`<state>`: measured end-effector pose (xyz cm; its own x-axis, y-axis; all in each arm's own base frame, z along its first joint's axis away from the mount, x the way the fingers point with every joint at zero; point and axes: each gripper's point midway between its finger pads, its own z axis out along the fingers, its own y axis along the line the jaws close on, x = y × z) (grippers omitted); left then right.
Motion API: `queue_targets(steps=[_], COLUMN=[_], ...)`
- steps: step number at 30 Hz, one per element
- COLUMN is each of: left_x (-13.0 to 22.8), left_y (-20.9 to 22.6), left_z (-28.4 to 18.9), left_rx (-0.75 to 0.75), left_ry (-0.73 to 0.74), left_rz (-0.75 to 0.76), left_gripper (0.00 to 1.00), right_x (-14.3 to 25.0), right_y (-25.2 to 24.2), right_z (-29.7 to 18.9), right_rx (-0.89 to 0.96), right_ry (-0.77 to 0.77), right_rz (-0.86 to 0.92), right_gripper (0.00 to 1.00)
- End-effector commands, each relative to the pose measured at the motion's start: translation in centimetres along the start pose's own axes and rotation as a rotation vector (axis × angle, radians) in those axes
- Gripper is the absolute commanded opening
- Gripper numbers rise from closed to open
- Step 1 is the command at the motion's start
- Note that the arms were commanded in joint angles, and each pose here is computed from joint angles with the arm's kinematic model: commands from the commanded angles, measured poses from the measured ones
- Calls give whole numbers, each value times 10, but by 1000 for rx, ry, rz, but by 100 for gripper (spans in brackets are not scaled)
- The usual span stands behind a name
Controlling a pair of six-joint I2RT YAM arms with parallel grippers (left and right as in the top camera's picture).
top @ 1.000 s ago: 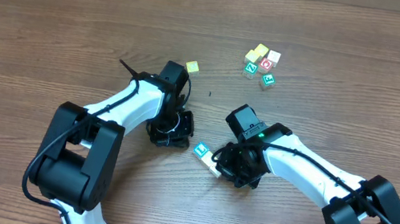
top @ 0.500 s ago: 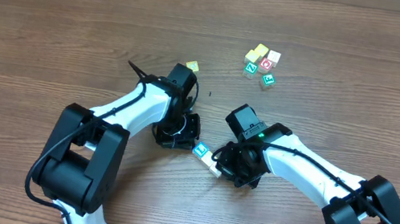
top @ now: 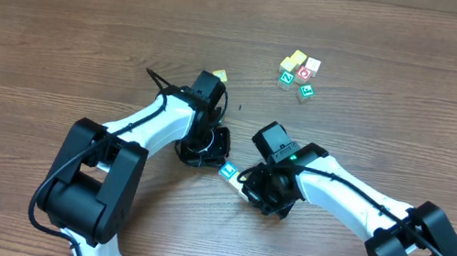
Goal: Flip 3 blocks
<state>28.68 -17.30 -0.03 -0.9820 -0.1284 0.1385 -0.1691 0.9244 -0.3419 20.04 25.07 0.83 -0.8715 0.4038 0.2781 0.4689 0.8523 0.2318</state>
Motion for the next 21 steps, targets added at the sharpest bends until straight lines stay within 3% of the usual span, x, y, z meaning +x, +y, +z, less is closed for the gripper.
queue_targets(steps=[1,21], left_x=[3,1], left_y=[-5,-10], left_z=[1,2], left_rx=[17,33], left_ry=[9,-2], left_rz=[12,38], left_gripper=[4,4], right_x=[4,26], right_y=[8,26], right_z=[0,10], right_rx=[-13,-38], right_ry=[-24,-60], right_rz=[16,-4], right_gripper=[4,4])
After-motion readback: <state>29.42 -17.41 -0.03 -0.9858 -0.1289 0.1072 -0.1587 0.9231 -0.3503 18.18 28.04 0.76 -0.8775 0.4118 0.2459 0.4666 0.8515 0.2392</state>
